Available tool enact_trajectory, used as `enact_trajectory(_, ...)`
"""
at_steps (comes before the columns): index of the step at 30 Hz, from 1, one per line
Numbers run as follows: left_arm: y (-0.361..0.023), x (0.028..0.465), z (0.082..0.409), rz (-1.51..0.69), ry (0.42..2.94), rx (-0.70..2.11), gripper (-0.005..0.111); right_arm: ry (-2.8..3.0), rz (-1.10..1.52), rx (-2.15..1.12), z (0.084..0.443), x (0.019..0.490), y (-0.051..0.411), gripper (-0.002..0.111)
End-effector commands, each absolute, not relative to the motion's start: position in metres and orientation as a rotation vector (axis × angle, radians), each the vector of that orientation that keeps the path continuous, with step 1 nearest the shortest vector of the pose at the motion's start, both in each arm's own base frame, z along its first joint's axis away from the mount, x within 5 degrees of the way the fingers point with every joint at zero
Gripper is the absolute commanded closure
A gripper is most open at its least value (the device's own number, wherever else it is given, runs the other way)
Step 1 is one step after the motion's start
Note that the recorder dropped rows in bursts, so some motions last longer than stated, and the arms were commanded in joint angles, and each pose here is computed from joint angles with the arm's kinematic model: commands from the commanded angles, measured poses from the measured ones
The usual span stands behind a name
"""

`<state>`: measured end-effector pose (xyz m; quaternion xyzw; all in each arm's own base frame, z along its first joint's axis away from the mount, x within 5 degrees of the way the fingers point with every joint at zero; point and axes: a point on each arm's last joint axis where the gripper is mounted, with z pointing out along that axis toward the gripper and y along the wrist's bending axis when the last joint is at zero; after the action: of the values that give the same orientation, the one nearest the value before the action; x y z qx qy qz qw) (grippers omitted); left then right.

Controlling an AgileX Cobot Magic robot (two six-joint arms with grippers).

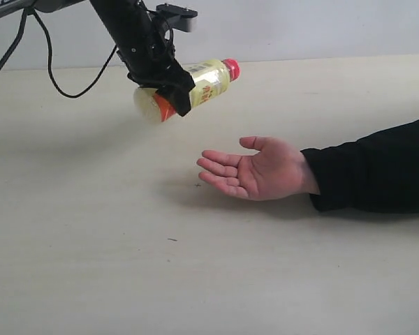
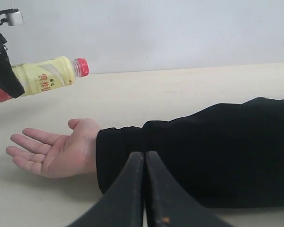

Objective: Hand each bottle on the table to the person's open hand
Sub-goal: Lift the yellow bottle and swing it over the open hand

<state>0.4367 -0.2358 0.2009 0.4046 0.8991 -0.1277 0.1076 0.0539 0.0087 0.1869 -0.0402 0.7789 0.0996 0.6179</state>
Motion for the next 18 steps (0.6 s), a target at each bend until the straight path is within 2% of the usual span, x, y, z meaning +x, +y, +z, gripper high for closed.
enact_trajectory(1, -0.256, 0.418, 0.219, -0.426, 2.628, 1.185, 0.107, 1.785, 0.228, -0.104, 0.186, 0.054, 0.009, 0.108)
enact_trajectory(9, -0.292, 0.370, 0.240, -0.439, 2.622, 1.253, 0.107, 1.785, 0.228, -0.104, 0.186, 0.054, 0.009, 0.108)
enact_trajectory(18, -0.315, 0.312, 0.268, -0.330, 2.715, 1.055, 0.107, 1.785, 0.228, -0.104, 0.186, 0.054, 0.009, 0.108)
